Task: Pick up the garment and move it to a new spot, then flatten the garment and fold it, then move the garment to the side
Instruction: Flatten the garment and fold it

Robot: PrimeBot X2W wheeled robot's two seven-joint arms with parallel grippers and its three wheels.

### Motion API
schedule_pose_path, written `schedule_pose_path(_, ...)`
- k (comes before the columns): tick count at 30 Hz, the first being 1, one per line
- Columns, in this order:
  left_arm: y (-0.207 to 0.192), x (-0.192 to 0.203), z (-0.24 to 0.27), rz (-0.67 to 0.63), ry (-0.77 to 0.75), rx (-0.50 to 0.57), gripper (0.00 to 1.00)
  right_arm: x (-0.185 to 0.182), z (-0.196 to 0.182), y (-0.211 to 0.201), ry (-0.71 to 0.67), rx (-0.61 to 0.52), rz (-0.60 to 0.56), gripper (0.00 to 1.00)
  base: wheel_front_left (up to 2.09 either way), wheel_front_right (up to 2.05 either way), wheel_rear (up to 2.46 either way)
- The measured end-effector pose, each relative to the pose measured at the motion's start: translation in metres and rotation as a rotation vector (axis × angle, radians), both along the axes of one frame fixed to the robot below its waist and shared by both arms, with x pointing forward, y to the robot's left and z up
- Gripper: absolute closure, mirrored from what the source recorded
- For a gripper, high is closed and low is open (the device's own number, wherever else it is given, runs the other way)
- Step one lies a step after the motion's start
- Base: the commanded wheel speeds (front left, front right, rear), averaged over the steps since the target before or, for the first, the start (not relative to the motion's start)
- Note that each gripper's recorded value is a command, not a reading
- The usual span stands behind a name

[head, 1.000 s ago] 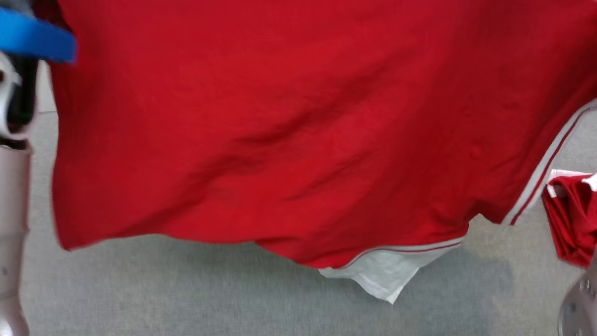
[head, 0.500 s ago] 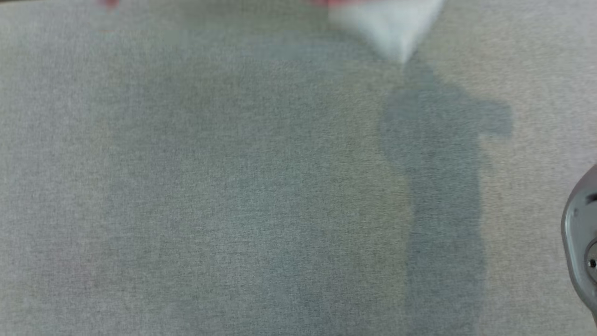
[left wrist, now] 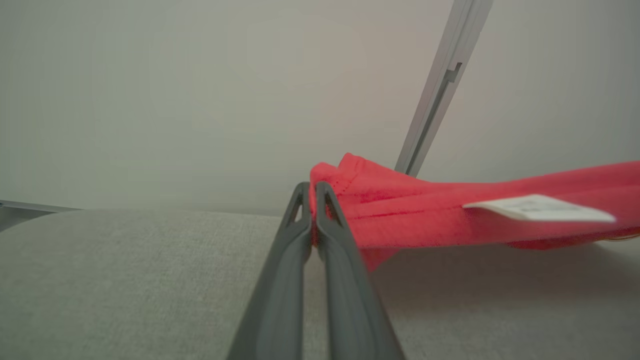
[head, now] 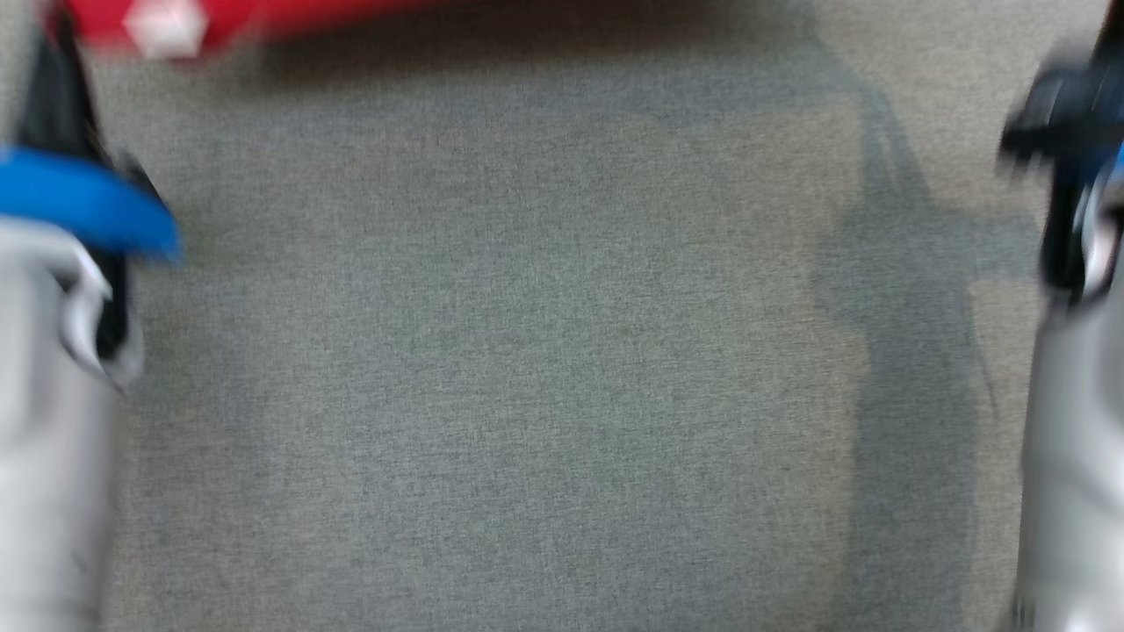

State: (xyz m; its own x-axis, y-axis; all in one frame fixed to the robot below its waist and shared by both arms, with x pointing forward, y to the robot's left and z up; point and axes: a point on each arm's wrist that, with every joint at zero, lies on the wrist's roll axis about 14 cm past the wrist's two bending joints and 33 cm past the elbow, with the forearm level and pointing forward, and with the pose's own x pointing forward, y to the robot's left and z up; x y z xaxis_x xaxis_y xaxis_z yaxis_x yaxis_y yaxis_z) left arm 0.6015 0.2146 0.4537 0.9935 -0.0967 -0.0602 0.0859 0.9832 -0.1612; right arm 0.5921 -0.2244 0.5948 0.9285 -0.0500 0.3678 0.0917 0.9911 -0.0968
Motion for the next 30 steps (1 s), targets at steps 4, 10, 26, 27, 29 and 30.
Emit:
schedule_pose_path(4, -0.012, -0.062, -0.067, -0.013, 0.186, -0.015, 1.0, -0.057, -0.065, -0.012, 0.147, 0.097, -0.013, 1.0, 0.0, 0.0, 0.0)
schedule_pose_path(10, -0.009, -0.126, -0.099, 0.049, 0.308, -0.071, 1.0, -0.141, -0.124, -0.013, 0.332, 0.196, -0.019, 1.0, 0.0, 0.0, 0.0)
schedule_pose_path(26, -0.02, -0.245, -0.102, 0.114, 0.379, -0.091, 1.0, -0.27, -0.154, 0.001, 0.49, 0.248, -0.01, 1.0, 0.0, 0.0, 0.0)
schedule_pose_path(27, -0.021, -0.253, -0.104, 0.119, 0.386, -0.096, 1.0, -0.276, -0.155, 0.001, 0.492, 0.25, -0.011, 1.0, 0.0, 0.0, 0.0)
schedule_pose_path(29, -0.023, -0.267, -0.106, 0.125, 0.395, -0.1, 1.0, -0.286, -0.155, 0.0, 0.491, 0.253, -0.015, 1.0, 0.0, 0.0, 0.0)
schedule_pose_path(30, -0.023, -0.272, -0.106, 0.127, 0.396, -0.101, 1.0, -0.29, -0.154, 0.0, 0.49, 0.254, -0.017, 1.0, 0.0, 0.0, 0.0)
